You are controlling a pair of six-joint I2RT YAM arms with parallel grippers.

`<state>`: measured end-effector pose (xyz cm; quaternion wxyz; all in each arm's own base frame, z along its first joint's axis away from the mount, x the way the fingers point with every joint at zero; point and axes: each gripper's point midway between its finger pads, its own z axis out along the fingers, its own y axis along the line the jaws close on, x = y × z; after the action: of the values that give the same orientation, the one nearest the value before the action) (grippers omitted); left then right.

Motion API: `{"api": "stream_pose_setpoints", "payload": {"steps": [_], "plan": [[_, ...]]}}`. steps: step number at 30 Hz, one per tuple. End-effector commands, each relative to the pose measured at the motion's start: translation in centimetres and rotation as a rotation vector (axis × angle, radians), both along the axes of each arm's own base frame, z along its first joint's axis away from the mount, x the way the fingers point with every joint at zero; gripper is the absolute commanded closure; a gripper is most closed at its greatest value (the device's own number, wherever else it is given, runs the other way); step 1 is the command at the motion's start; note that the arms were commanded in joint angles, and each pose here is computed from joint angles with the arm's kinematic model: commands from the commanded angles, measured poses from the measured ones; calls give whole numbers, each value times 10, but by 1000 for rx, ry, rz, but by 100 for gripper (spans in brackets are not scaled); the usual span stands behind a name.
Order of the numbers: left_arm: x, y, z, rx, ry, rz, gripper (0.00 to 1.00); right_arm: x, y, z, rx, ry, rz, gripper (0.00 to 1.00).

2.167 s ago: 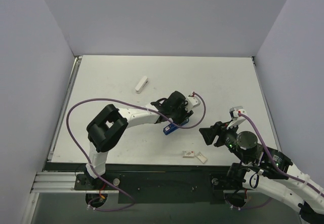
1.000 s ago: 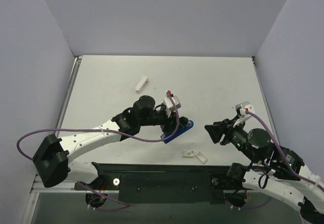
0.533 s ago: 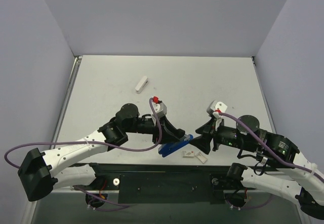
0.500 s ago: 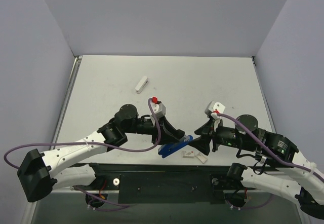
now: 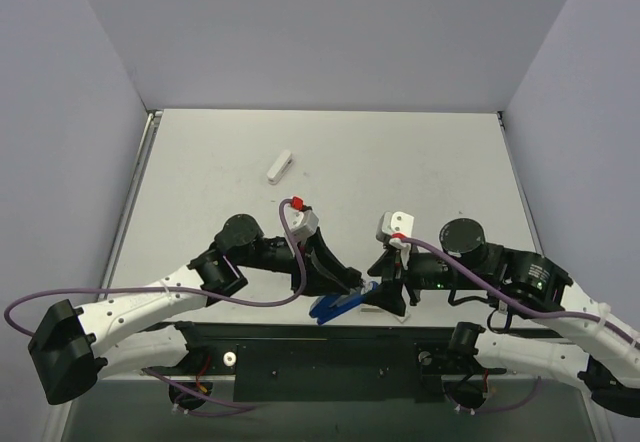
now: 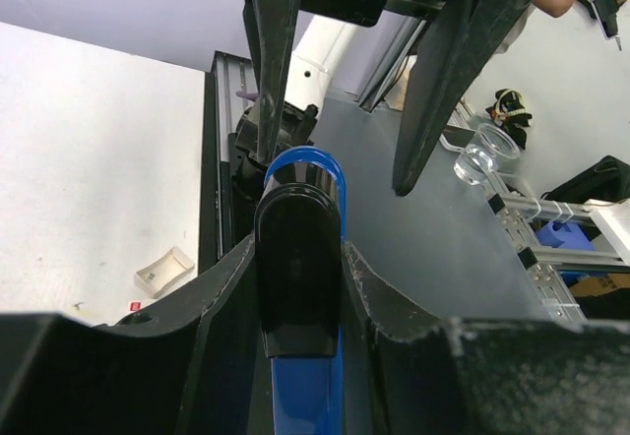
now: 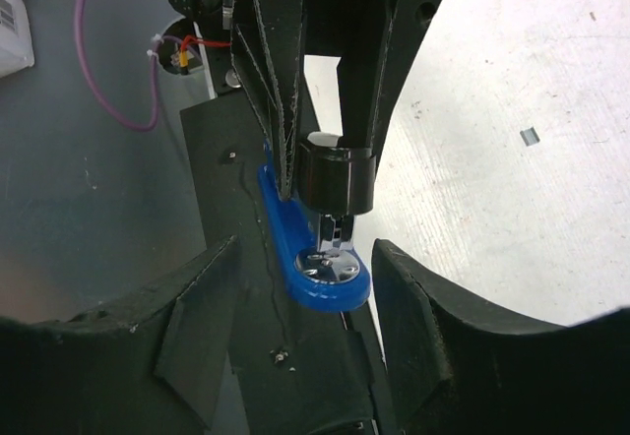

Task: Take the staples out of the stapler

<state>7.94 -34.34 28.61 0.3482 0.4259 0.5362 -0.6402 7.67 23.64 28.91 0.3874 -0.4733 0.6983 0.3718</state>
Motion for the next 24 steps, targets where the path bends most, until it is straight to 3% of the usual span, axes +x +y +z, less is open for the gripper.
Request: {"api": "stream_pose_setpoints", "payload": {"steps": [1, 8, 10, 12, 15, 24], "plan": [[-15, 7, 43, -143, -81, -46, 100, -2, 13, 6, 1, -20, 55, 51], [-20, 7, 46, -160, -83, -58, 100, -3, 23, -2, -17, -8, 75, 57], [-21, 8, 49, -166, -86, -60, 100, -4, 24, -2, -13, -6, 77, 67], [-22, 8, 52, -174, -93, -57, 100, -3, 23, -5, -13, -6, 70, 85], [-22, 10, 57, -188, -100, -48, 100, -5, 20, -13, -16, -1, 63, 99], [-15, 18, 73, -237, -110, 46, 100, -19, 10, -43, -18, 57, 70, 100]]}}
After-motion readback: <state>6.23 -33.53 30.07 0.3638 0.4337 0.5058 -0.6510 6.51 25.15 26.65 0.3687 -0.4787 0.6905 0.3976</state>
